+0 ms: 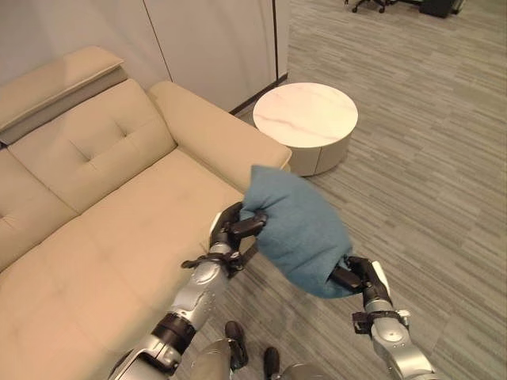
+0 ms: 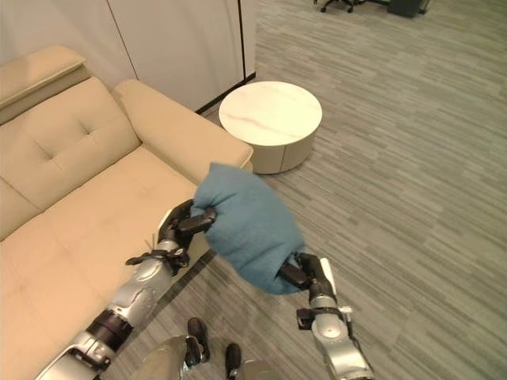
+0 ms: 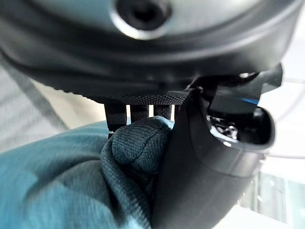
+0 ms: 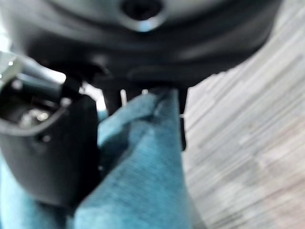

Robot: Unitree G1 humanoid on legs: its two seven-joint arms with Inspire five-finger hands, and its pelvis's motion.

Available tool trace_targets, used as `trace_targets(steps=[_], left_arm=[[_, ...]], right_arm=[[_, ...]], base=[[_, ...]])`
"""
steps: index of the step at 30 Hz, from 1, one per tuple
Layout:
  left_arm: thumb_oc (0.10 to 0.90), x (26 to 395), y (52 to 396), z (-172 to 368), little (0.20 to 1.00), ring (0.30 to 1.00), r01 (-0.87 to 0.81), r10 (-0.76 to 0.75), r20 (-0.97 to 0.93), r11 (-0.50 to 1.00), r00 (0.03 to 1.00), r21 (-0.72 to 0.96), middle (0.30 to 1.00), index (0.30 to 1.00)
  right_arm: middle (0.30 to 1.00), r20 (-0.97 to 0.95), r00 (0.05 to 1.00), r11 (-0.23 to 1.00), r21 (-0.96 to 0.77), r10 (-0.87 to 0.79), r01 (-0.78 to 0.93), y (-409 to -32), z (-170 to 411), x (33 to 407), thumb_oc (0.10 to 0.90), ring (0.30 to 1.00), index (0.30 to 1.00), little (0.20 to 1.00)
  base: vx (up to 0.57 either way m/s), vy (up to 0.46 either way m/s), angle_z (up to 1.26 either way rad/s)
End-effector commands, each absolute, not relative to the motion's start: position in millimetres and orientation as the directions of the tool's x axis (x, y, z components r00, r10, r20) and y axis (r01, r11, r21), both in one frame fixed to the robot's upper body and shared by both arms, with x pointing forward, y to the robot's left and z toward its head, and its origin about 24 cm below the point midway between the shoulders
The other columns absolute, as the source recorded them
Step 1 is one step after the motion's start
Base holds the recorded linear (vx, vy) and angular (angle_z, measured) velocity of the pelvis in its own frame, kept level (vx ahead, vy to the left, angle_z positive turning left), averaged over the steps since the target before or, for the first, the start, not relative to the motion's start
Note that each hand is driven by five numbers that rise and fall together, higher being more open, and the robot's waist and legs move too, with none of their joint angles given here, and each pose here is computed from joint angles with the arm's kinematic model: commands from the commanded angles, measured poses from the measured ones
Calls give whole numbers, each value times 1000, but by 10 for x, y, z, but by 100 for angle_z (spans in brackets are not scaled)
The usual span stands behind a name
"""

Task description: Pick up all the scattered cushions and arrange them neatly on the sofa.

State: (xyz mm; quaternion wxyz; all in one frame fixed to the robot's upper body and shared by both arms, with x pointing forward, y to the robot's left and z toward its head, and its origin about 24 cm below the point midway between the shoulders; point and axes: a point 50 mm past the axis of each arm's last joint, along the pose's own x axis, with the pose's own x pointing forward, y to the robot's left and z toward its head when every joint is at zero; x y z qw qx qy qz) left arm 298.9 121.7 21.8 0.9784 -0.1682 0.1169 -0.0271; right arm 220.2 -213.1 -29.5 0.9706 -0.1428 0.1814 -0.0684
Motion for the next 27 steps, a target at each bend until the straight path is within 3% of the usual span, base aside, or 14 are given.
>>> trace_targets(steps=[1, 6, 10, 20, 27], left_arm=[[400, 3049, 766, 907, 300, 300, 287, -257, 130, 866, 958, -410, 300, 300], [400, 2952, 1097, 755, 300, 300, 181, -160, 84, 880, 983, -440, 300, 300], [400, 2949, 1132, 776, 300, 300, 180, -154, 95, 897, 983, -403, 300, 300], [400, 2974, 1177, 799, 300, 300, 148, -108, 115, 890, 988, -432, 300, 300], [400, 3011, 1225, 800, 300, 300, 99, -49, 124, 892, 991, -440, 300, 300]], right_arm=[[300, 133, 991, 977, -212, 8, 20, -1783, 585, 2611, 400, 300, 300, 300], [300, 134, 990, 969, -247, 48, -14, -1739, 594, 2638, 400, 300, 300, 300], [300, 206, 978, 968, -250, 34, 20, -1752, 754, 2658, 400, 300, 300, 300], [300, 316, 948, 965, -256, 35, 50, -1767, 1010, 2700, 400, 300, 300, 300], [300, 429, 902, 917, -376, 46, 132, -1891, 1269, 2719, 400, 300, 300, 300]], base=[[299, 89, -26], [268, 152, 13], [223, 192, 62], [299, -83, 145], [181, -151, 129]])
